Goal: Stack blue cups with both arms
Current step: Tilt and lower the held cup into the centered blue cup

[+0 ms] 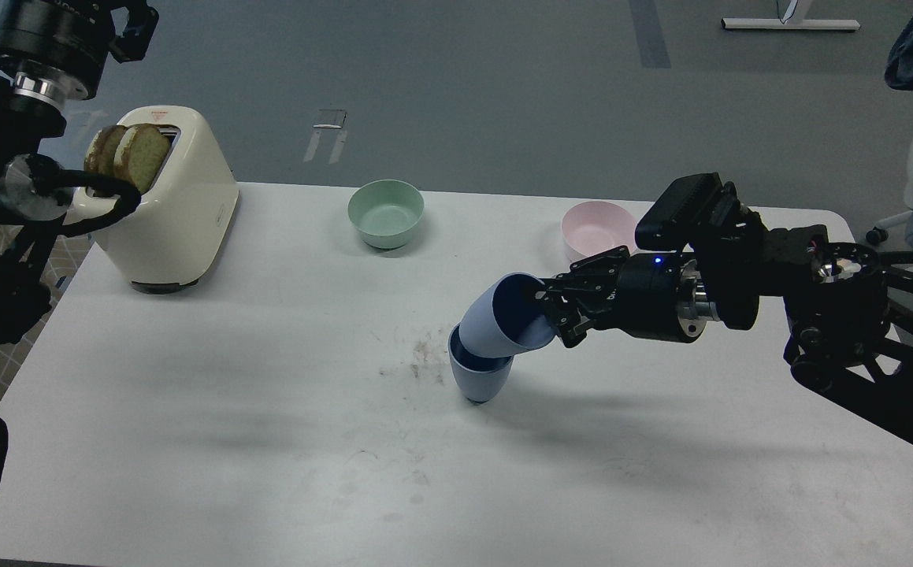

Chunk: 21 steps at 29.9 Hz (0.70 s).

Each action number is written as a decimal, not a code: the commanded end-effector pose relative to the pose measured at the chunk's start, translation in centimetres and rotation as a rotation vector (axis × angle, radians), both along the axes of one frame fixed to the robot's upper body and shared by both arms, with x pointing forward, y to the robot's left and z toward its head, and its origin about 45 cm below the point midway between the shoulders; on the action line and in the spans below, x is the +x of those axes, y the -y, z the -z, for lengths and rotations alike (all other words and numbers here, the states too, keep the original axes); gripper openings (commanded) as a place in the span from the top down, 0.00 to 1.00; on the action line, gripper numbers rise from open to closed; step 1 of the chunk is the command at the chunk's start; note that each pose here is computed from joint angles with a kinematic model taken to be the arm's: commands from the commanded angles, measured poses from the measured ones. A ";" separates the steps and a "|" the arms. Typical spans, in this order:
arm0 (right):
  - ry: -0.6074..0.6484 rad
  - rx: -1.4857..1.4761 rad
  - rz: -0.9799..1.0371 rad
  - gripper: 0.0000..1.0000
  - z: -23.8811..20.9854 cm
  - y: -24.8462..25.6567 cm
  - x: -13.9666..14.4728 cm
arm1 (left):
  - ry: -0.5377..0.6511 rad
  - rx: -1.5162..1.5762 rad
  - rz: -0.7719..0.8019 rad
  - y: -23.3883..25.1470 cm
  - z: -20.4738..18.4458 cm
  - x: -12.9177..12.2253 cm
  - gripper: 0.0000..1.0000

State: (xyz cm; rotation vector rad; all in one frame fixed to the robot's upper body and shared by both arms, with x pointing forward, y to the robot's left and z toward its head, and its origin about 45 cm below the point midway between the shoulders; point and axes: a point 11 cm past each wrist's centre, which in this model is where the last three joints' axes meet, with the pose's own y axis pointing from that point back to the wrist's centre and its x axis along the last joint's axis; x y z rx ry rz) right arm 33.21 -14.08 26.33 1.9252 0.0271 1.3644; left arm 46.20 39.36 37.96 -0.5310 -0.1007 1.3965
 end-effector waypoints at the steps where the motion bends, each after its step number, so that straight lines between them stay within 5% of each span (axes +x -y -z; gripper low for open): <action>1: -0.001 0.000 -0.002 1.00 0.1 -0.1 0.0 | 0.002 0.000 0.002 0.1 -0.1 0.1 0.03; 13: -0.003 0.001 0.002 1.00 0.2 -0.2 0.2 | -0.001 -0.002 0.001 0.1 0.0 0.1 0.03; 21: -0.016 0.012 0.004 0.88 0.7 -1.0 0.3 | -0.003 -0.002 0.001 0.1 0.2 0.0 0.03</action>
